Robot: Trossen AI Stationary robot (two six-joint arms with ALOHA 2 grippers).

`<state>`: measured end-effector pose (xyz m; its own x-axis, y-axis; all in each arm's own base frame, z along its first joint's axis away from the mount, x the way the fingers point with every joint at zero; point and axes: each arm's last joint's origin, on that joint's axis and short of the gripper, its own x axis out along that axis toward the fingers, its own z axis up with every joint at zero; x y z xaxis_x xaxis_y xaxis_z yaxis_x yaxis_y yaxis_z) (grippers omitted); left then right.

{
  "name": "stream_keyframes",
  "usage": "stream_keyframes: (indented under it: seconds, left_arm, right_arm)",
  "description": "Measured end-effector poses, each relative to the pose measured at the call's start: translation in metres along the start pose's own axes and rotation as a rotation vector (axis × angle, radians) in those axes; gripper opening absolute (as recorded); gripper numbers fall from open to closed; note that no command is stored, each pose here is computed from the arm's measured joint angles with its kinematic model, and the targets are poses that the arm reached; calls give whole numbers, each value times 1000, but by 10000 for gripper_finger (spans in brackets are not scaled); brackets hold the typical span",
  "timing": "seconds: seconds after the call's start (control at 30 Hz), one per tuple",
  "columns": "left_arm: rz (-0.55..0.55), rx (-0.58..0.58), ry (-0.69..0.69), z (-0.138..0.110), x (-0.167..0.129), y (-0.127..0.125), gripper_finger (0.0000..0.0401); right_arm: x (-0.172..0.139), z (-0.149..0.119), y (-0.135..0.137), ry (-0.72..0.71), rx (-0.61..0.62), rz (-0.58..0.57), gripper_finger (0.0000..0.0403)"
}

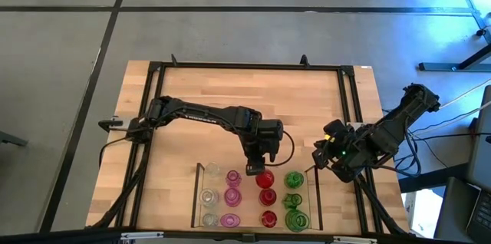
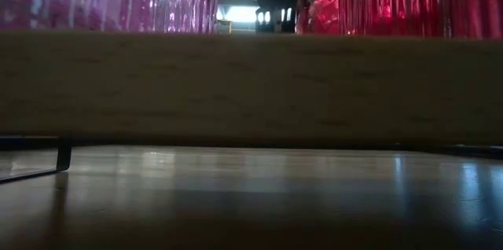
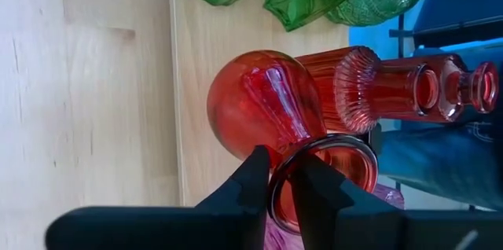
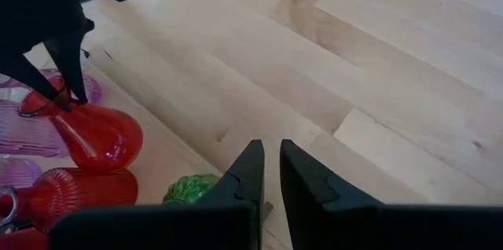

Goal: Sort vases onto shelf
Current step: Put the red vase aligned with the other red vases on the shelf

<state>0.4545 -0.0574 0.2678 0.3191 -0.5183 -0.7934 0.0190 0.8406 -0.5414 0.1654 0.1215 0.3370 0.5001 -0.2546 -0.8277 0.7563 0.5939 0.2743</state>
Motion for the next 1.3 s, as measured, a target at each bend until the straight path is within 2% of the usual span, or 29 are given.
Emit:
stream_keyframes:
  seconds: [0.63, 1.03, 1.3]
  left_arm:
    - [-14, 8, 4, 0, 0, -1, 43]
    - [13, 27, -4, 0, -1, 1, 43]
    - [-22, 26, 6, 0, -1, 0, 43]
  right_arm:
    - [0, 0, 0, 15, 1, 1, 28]
    - [0, 0, 0, 15, 2, 2, 28]
    - [0, 0, 0, 15, 2, 1, 28]
